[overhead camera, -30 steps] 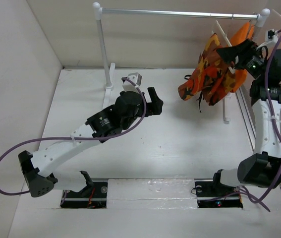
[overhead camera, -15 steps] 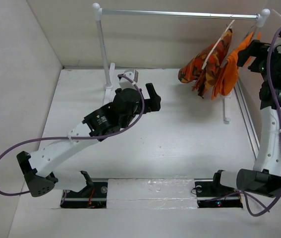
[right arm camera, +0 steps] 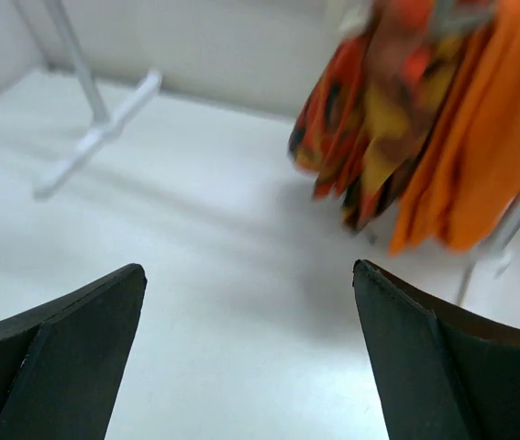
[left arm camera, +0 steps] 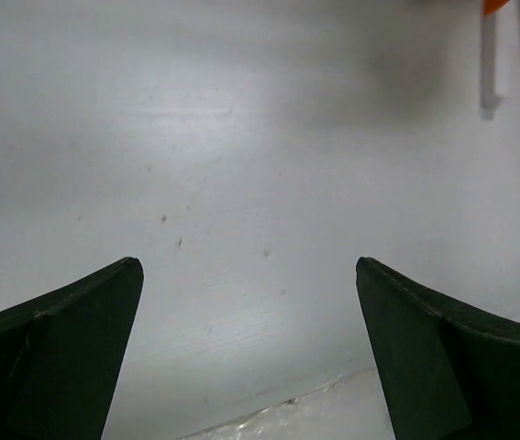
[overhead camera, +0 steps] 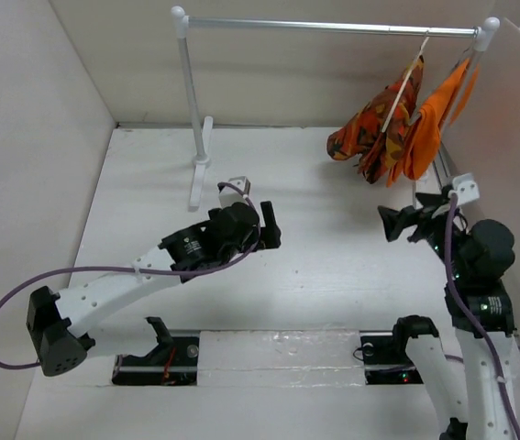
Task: Place the trousers on the hanger
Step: Reset both arms
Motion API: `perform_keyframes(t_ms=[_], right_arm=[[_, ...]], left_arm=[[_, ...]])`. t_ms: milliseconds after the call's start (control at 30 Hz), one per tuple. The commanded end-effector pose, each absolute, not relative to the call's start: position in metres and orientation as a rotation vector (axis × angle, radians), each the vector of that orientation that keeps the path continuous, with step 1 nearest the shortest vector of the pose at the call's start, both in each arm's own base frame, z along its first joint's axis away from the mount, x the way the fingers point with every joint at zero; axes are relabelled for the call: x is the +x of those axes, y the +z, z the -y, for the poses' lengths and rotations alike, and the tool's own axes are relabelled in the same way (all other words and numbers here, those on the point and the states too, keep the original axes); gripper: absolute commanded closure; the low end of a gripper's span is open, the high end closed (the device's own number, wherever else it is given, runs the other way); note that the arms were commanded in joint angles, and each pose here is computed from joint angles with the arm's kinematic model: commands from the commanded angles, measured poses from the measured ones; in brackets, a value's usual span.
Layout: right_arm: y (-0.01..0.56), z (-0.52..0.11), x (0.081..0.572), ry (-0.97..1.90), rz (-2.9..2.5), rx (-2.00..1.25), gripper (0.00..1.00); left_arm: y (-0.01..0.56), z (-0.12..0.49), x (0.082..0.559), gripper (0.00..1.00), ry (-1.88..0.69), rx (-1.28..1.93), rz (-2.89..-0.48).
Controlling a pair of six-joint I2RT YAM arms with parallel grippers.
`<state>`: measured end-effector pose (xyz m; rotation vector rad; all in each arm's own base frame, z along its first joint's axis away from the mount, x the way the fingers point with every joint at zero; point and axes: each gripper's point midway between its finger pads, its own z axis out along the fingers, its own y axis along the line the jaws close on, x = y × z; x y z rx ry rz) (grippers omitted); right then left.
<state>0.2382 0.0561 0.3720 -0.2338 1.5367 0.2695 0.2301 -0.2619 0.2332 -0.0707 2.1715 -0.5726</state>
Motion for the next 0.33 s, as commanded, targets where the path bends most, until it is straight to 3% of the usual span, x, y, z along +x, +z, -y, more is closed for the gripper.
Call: perform_keyframes(t_ms=[0, 167, 300], right_arm=[[0.283, -0.067, 0.219, 0.341, -1.750, -0.265, 0.00], [0.232, -0.061, 0.193, 0.315, -1.843, -0.262, 0.00], [0.236, -0.066, 0.196, 0.337, -1.835, -0.283, 0.00]], left_arm=[[0.201, 0.267, 0.206, 0.01, -0.681, -0.104, -2.281], [0.171, 0.270, 0.188, 0.01, -0.755, -0.052, -2.336], [0.183, 0.275, 0.194, 0.01, -0.786, -0.070, -2.288]])
